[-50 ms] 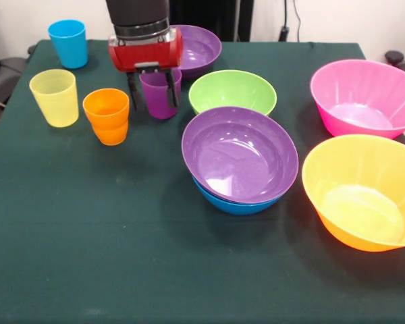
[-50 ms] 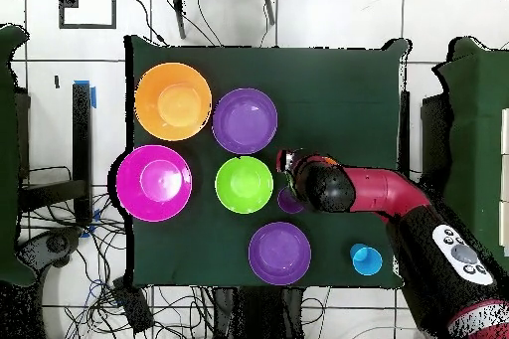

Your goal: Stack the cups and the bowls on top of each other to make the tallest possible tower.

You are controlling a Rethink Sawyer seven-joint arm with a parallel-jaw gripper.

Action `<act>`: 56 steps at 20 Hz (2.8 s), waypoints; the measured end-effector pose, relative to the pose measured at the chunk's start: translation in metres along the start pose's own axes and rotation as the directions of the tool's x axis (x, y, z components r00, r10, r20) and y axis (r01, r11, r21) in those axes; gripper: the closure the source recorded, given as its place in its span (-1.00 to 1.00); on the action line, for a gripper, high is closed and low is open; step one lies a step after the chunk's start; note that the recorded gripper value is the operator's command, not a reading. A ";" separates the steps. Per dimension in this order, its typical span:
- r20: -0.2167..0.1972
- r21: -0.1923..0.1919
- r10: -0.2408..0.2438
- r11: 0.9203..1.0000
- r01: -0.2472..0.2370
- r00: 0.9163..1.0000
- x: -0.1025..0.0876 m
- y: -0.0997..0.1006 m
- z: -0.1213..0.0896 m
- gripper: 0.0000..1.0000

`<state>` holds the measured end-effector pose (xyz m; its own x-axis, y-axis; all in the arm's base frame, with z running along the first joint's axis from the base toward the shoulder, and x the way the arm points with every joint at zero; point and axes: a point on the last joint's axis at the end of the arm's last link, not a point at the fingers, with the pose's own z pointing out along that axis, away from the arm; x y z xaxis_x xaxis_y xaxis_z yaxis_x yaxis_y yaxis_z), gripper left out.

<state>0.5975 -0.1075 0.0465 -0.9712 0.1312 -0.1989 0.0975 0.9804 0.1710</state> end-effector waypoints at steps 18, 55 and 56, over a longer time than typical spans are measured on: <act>-0.063 0.005 0.002 1.000 -0.001 0.998 -0.003 0.003 -0.041 -1.00; -0.112 -0.120 0.133 0.982 -0.147 0.985 0.024 -0.037 -0.007 -1.00; -0.112 -0.120 0.133 0.982 -0.146 0.985 0.023 -0.036 -0.007 -1.00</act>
<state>0.5697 -0.1411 0.0425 -0.9678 0.2431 -0.0655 0.2113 0.9259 0.3132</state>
